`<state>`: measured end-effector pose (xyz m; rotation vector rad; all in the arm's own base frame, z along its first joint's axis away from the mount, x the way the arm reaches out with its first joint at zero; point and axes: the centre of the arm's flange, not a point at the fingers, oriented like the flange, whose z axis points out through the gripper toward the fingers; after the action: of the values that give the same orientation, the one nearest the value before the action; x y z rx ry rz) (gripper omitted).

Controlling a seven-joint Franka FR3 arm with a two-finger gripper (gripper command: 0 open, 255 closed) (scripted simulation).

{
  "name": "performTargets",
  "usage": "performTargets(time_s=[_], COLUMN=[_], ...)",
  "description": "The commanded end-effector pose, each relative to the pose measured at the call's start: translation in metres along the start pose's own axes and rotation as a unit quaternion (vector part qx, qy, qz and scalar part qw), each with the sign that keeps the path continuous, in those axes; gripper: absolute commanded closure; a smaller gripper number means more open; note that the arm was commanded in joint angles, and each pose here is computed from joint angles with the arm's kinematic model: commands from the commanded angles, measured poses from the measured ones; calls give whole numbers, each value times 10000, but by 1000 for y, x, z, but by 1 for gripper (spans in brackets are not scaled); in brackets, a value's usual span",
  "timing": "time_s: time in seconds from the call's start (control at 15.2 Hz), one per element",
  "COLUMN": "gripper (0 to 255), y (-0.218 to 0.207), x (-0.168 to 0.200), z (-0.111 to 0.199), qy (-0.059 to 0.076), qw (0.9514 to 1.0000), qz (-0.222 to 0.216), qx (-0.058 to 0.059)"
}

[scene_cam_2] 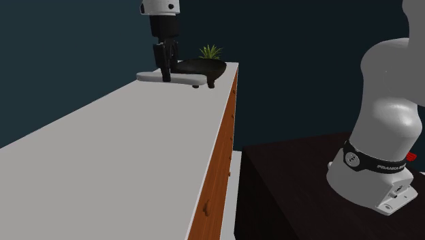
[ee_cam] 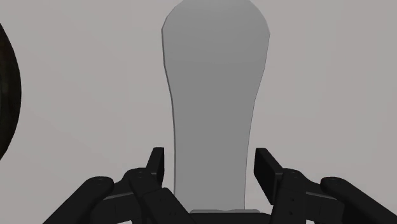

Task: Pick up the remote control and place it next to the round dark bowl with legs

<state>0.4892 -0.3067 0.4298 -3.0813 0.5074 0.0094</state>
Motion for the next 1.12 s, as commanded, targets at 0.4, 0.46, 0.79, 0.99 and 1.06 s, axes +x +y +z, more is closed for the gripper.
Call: performTargets(time_s=[0.4, 0.46, 0.79, 0.99, 1.06], gripper=[255, 255, 255, 255, 255], y=[1, 1, 1, 2, 2], x=[1, 1, 2, 2, 2], z=[43, 48, 74, 83, 83], qy=[4, 4, 4, 4, 4], qw=[10000, 10000, 10000, 10000, 10000], qz=[1, 1, 1, 1, 1], qx=[-1, -1, -1, -1, -1])
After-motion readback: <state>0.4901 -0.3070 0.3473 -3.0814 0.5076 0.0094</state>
